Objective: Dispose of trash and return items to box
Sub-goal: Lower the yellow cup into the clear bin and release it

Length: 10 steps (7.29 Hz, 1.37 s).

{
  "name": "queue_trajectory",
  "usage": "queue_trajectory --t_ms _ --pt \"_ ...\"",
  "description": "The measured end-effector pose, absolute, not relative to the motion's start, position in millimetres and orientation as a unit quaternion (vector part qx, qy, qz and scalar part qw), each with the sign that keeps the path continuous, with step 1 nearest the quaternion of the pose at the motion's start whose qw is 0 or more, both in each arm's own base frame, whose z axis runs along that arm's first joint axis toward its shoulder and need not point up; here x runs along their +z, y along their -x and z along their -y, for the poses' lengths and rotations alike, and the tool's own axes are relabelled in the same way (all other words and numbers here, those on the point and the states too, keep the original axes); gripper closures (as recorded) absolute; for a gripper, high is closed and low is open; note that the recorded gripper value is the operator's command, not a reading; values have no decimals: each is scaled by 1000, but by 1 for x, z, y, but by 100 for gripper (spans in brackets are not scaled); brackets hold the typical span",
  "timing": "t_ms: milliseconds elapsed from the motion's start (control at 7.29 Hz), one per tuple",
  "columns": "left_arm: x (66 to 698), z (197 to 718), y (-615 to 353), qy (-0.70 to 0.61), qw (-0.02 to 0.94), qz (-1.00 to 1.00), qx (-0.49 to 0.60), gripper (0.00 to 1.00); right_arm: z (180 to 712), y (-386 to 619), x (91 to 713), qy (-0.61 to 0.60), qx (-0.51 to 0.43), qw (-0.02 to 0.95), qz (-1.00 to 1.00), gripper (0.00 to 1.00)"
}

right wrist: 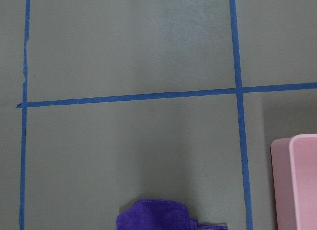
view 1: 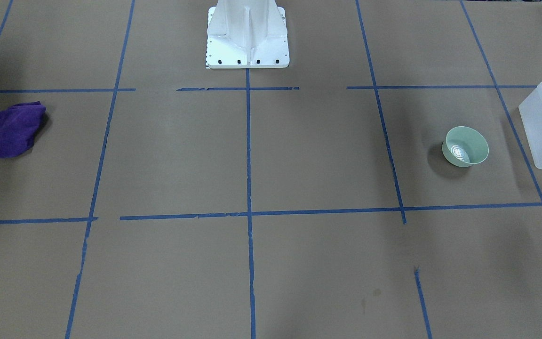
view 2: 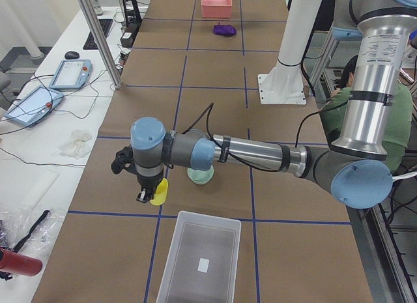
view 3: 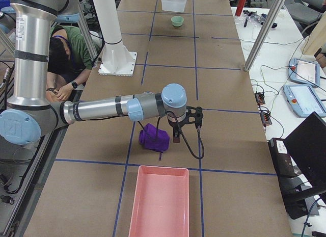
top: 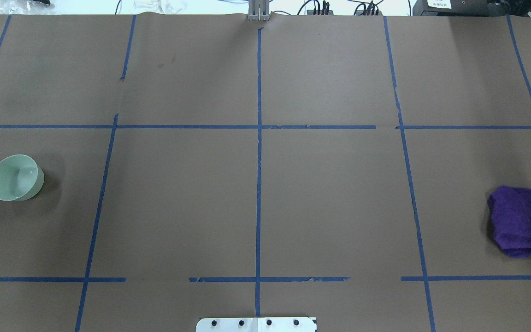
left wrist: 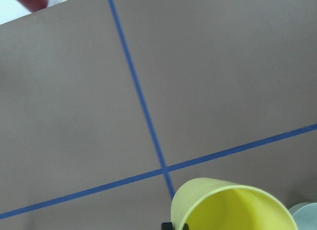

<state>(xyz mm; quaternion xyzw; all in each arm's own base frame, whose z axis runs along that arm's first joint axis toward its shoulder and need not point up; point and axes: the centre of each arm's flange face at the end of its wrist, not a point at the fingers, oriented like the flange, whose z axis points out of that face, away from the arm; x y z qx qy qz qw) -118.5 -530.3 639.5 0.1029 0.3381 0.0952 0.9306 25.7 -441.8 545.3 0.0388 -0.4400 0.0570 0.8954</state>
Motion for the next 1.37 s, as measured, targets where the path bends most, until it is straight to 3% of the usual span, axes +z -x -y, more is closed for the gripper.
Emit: queue_trajectory --t_ms 411,1371 --pt "710 465 118 -33 934 -353 30 100 440 -1 522 -29 74 900 429 0" --pt "768 393 64 -32 920 -389 -3 100 428 39 510 -33 89 893 440 0"
